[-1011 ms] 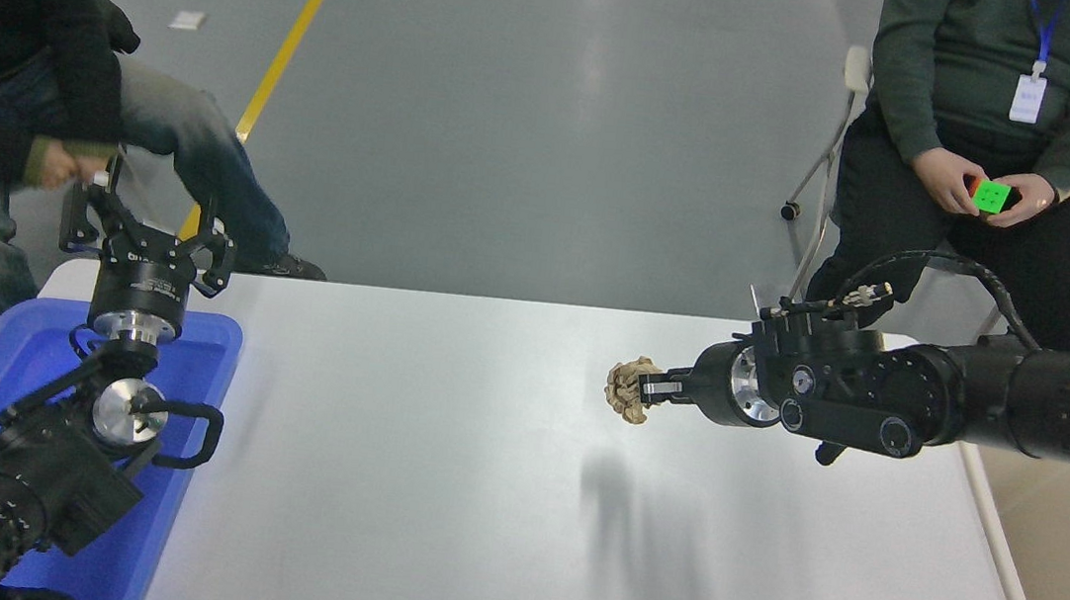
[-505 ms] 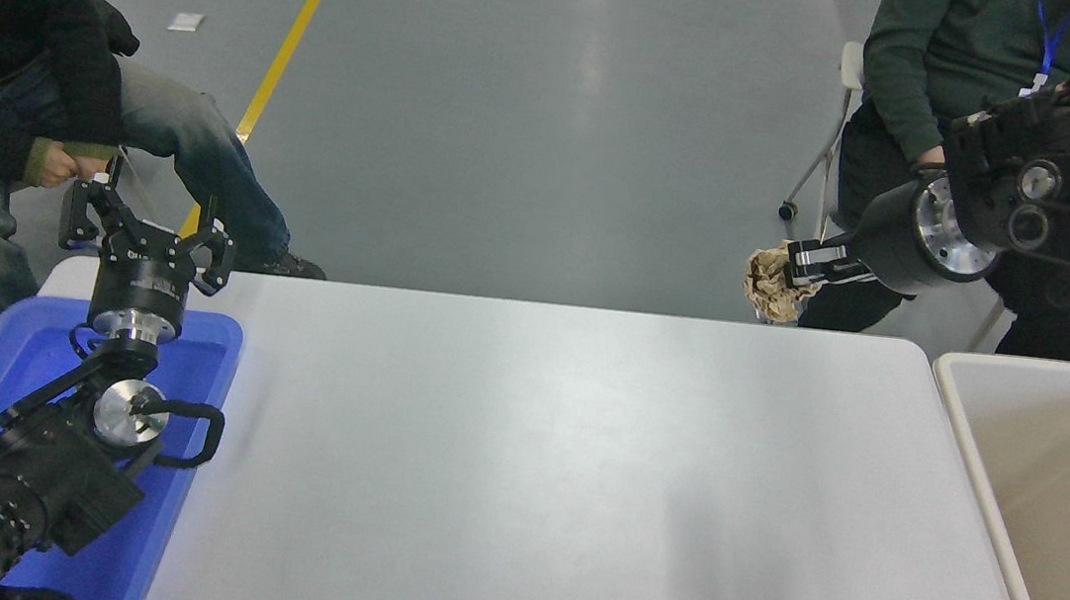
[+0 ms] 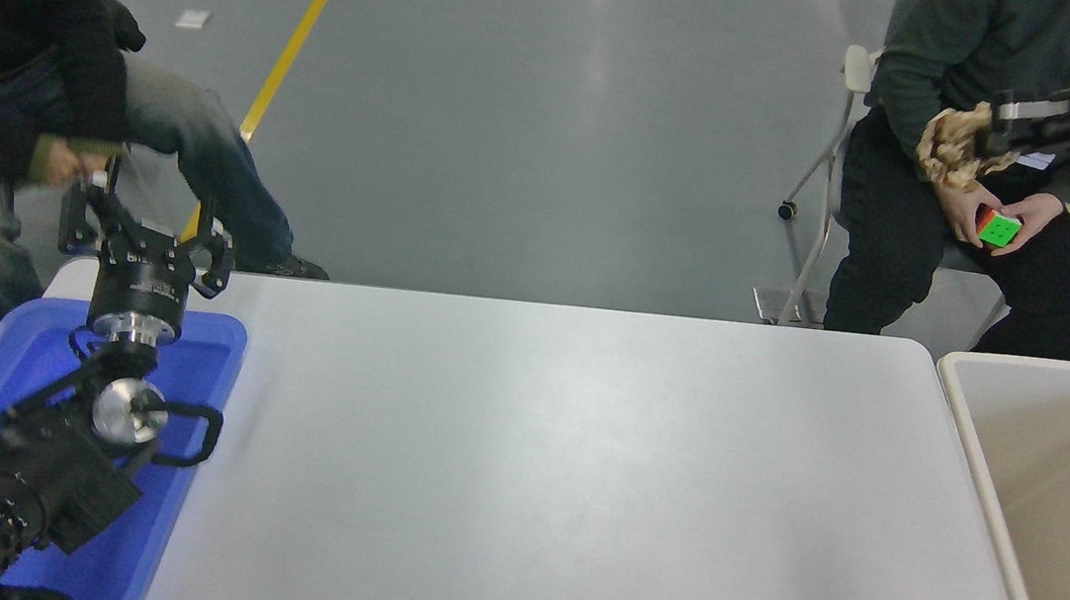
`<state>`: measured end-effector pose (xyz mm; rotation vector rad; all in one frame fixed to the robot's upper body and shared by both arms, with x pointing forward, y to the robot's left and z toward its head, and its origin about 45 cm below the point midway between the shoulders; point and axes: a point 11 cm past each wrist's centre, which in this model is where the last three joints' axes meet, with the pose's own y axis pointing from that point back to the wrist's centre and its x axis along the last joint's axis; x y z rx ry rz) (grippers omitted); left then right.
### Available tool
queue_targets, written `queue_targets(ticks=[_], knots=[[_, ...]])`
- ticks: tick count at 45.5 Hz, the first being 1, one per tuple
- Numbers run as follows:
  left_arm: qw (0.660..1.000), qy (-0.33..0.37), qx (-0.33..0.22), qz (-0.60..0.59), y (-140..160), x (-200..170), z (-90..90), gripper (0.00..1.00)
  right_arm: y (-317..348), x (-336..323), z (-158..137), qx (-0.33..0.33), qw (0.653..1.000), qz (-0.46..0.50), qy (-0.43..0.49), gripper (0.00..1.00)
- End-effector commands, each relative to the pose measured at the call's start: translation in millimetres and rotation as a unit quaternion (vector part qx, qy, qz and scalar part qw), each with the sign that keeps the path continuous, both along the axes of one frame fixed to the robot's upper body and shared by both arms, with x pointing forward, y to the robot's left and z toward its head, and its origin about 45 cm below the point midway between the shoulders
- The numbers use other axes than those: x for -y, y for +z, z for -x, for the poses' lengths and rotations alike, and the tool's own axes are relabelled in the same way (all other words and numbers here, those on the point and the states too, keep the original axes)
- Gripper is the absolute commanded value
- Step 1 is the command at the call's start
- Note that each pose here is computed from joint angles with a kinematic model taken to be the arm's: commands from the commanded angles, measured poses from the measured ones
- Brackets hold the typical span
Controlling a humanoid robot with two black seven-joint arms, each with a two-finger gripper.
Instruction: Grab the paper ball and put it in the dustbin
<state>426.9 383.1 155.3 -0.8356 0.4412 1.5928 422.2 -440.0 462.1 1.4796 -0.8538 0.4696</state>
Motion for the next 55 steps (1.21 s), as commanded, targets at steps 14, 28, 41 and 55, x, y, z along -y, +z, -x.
queue_targets(ticks=[14,28,41,55], knots=[[1.000,0.000,0.000,0.000,0,0,0.0,0.99,-168,213,71,0.173,0.871,-0.157,-0.432,0.09],[1.000,0.000,0.000,0.000,0,0,0.0,0.99,-323,168,99,0.150,0.804,-0.203,-0.539,0.09],[1.000,0.000,0.000,0.000,0,0,0.0,0.99,-394,120,122,0.129,0.790,-0.207,-0.562,0.07],[1.000,0.000,0.000,0.000,0,0,0.0,0.99,-432,93,145,0.105,0.795,-0.196,-0.564,0.07]])
